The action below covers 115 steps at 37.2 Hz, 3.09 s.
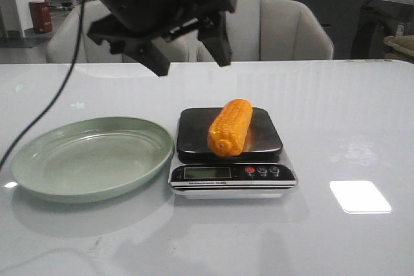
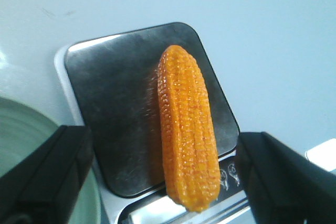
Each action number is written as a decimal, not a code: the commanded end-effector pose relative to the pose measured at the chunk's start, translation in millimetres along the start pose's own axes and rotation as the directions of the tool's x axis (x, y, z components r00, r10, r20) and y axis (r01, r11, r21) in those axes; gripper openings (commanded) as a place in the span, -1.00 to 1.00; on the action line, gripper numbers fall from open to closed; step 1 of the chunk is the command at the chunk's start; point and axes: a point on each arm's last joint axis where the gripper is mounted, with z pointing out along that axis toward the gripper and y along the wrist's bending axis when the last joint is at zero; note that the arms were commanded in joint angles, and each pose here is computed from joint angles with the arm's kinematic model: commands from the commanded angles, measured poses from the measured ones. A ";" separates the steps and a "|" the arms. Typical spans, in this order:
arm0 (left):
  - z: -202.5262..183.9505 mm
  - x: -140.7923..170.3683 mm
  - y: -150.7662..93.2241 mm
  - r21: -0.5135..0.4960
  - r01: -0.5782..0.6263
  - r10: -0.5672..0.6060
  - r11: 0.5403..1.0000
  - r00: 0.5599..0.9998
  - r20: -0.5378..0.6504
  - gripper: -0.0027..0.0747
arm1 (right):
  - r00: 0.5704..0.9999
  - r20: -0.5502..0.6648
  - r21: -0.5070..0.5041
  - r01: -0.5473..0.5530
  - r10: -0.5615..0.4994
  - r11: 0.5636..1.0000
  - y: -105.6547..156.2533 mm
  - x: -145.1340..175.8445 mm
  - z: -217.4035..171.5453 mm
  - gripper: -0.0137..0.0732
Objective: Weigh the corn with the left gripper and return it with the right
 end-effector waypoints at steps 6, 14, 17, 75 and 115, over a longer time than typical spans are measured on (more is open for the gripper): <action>-80.1 8.2 7.2 0.013 -0.044 0.041 0.999 0.985 0.168 0.61 | 0.996 0.091 -0.003 0.019 -0.019 1.000 0.4 -6.0 -1.4 -0.28; -130.4 42.8 17.6 0.013 -0.082 0.077 0.997 0.970 0.229 0.61 | 0.996 0.091 -0.003 0.019 -0.019 1.000 0.4 -6.0 -1.4 -0.28; -149.7 55.0 21.0 0.018 -0.094 0.085 0.995 0.961 0.264 0.61 | 0.996 0.091 -0.003 0.019 -0.019 1.000 0.4 -6.0 -1.4 -0.28; -269.2 204.3 72.9 0.013 -0.212 0.163 0.977 0.787 0.595 -0.64 | 0.969 0.211 -0.042 -0.124 0.130 0.991 4.7 -66.7 2.9 -0.28; -269.2 204.3 72.9 0.013 -0.212 0.163 0.977 0.787 0.595 -0.64 | 0.747 -0.662 -0.286 -0.172 -0.064 0.943 118.7 -118.0 173.1 0.69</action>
